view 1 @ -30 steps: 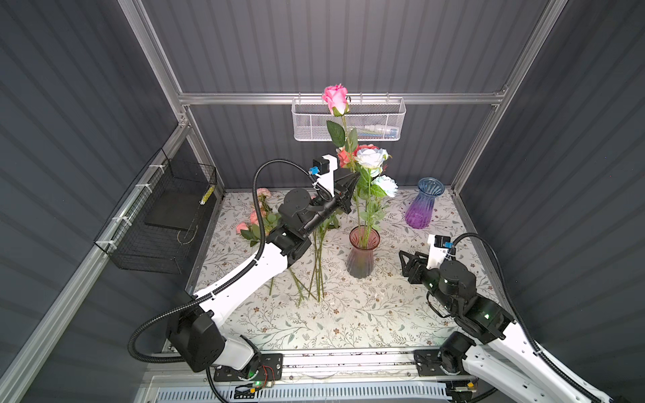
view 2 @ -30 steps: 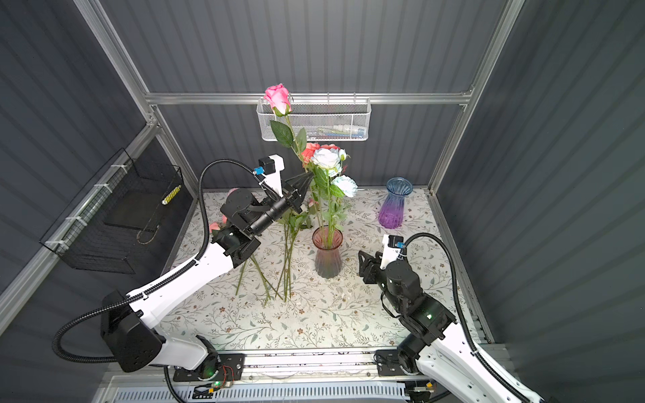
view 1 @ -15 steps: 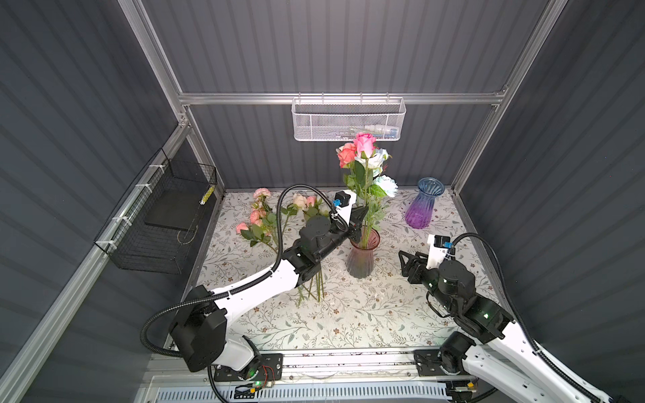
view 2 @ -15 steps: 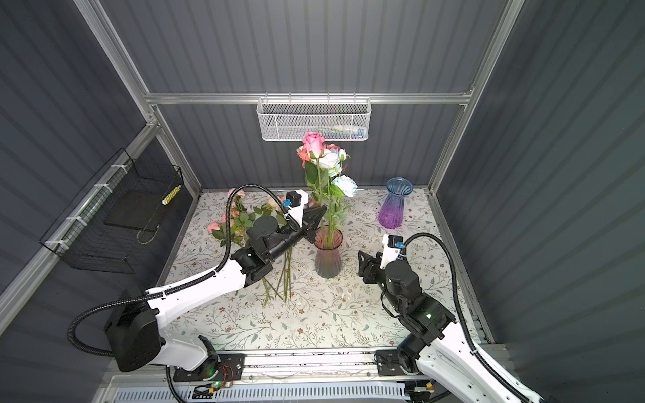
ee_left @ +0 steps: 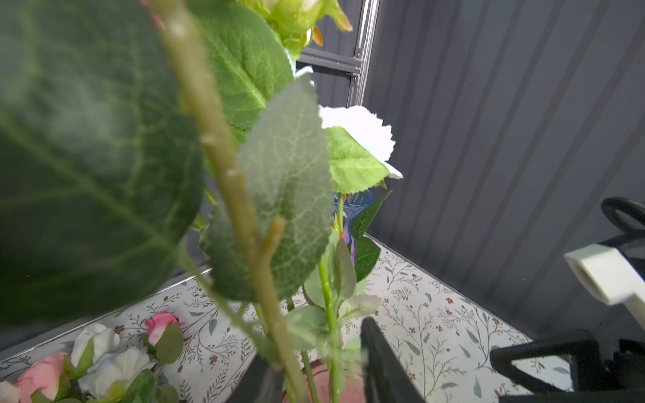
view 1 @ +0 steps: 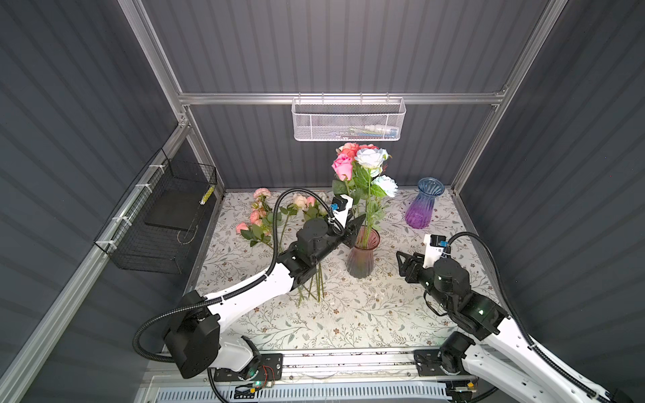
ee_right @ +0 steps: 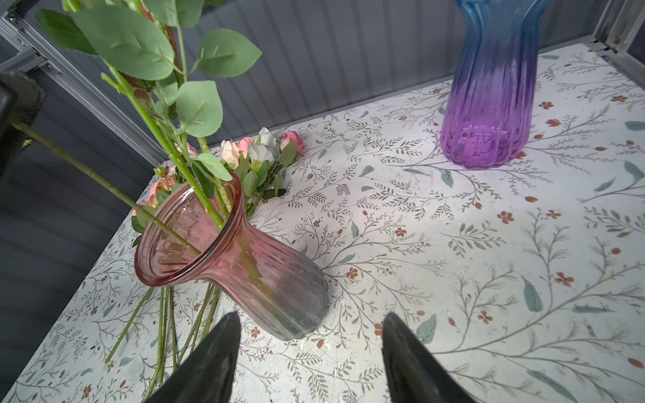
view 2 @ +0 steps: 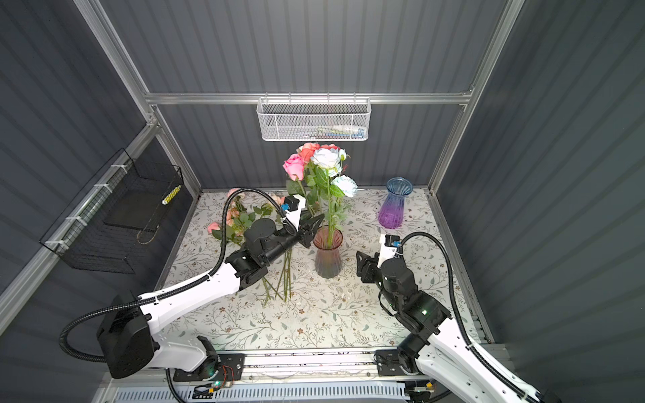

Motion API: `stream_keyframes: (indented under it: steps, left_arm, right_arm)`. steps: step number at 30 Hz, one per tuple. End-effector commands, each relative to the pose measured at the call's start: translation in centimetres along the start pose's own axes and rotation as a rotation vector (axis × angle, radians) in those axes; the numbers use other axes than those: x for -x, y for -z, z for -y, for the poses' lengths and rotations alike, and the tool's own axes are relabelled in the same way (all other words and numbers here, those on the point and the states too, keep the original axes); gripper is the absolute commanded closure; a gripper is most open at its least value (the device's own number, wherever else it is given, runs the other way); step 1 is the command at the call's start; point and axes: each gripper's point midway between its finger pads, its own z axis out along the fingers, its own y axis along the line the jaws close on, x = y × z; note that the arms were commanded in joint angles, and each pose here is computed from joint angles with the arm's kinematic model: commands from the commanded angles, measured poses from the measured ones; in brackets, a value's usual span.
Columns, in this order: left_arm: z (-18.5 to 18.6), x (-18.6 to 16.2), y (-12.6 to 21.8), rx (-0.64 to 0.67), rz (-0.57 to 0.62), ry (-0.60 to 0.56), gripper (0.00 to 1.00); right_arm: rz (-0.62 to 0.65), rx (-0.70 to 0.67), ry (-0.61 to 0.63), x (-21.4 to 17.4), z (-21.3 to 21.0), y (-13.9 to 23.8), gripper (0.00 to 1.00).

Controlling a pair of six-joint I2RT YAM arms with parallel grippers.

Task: Arrange the flowers into the vase
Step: 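Lower the pink rose stem into the pink vase with the left gripper, then open the left gripper and draw it back toward the flower pile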

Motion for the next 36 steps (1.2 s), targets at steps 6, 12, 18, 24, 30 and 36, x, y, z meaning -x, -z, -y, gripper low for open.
stream_keyframes:
  steps: [6, 12, 18, 24, 30, 36]
  left_arm:
    - [-0.2, 0.0, 1.7, 0.031, -0.148, -0.070, 0.34]
    - [-1.0, -1.4, 4.2, 0.076, -0.263, -0.075, 0.22]
    - [-1.5, -1.3, 7.5, 0.102, -0.255, -0.049, 0.11]
    - [-4.5, -1.6, 10.4, 0.281, -0.268, -0.036, 0.09]
    - [-9.5, -5.4, 13.5, 0.588, -0.334, 0.013, 0.18]
    - [-15.3, -12.5, 15.5, 0.741, -0.483, 0.309, 0.44]
  right_arm:
    - [0.007, 0.006, -0.011, 0.3, -0.1, 0.1, 0.33]
    - [0.010, 0.003, -0.004, 0.5, -0.1, 0.4, 0.32]
    - [0.025, -0.020, 0.003, 1.0, 0.2, 0.3, 0.29]
    - [0.048, -0.022, 0.016, 2.2, -0.2, 0.6, 0.28]
    - [0.059, -0.038, -0.015, 2.5, -0.1, 0.2, 0.31]
    - [0.005, -0.047, -0.017, 1.3, 0.0, -0.5, 0.42]
